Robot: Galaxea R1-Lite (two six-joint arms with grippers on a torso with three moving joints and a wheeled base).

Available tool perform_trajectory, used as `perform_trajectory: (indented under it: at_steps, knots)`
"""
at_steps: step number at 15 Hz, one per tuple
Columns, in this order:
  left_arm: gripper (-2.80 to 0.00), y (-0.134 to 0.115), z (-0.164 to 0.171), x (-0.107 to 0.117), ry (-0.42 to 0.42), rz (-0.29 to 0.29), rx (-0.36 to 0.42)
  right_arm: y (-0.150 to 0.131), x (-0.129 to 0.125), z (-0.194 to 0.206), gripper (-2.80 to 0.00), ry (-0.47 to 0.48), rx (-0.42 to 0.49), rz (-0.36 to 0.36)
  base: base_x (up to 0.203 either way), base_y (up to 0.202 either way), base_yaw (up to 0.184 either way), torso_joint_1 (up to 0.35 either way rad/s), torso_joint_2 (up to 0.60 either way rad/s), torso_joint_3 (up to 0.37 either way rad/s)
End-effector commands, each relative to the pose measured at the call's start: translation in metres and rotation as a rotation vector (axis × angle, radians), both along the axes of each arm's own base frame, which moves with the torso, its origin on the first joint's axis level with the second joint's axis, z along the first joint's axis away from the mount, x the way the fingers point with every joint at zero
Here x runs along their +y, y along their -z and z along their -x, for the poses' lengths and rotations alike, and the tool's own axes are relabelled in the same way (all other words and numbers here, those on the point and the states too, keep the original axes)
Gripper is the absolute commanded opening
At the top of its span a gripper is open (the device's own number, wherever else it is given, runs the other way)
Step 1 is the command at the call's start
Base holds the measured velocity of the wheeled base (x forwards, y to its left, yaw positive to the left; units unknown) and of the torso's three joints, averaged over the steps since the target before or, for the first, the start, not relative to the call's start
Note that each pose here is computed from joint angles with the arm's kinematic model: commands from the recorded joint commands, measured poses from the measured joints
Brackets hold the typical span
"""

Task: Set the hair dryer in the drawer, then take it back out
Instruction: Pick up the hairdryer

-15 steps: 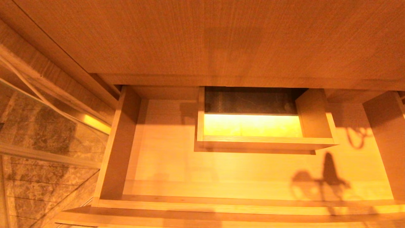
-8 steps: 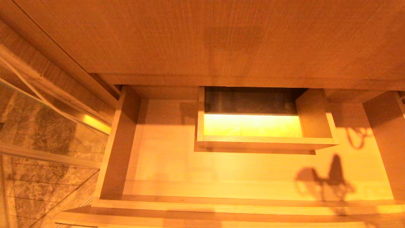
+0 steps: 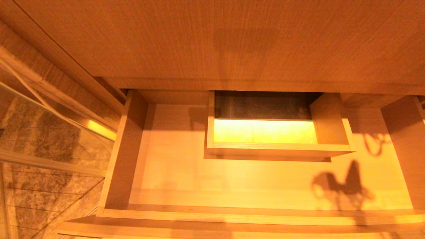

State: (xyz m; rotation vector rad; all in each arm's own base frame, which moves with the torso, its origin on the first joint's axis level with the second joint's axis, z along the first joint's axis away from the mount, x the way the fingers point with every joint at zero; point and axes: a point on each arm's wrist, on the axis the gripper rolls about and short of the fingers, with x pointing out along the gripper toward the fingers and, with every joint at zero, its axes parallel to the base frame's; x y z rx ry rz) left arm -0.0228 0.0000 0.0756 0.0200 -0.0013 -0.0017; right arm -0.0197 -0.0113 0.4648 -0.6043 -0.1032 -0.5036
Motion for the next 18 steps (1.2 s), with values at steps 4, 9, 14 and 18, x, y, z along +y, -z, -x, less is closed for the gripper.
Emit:
perform_trajectory:
  at_steps: [4, 9, 14, 18]
  knots:
    - [-2.8, 0.0, 0.0, 0.0, 0.0, 0.0, 0.0, 0.0, 0.0, 0.006, -2.8, -0.009, -0.039, -0.03, 0.0, 0.0, 0.0, 0.0, 0.0, 0.0]
    - [-2.8, 0.0, 0.0, 0.0, 0.0, 0.0, 0.001, 0.0, 0.0, 0.006, -2.8, -0.014, -0.036, -0.029, 0.0, 0.0, 0.0, 0.0, 0.0, 0.0]
    - [-2.8, 0.0, 0.0, 0.0, 0.0, 0.0, 0.001, 0.002, 0.0, 0.009, -2.8, -0.013, -0.03, -0.028, 0.0, 0.0, 0.0, 0.0, 0.0, 0.0]
    - [-2.8, 0.0, 0.0, 0.0, 0.0, 0.0, 0.001, 0.003, 0.0, 0.013, -2.8, -0.014, -0.034, -0.026, 0.0, 0.0, 0.0, 0.0, 0.0, 0.0]
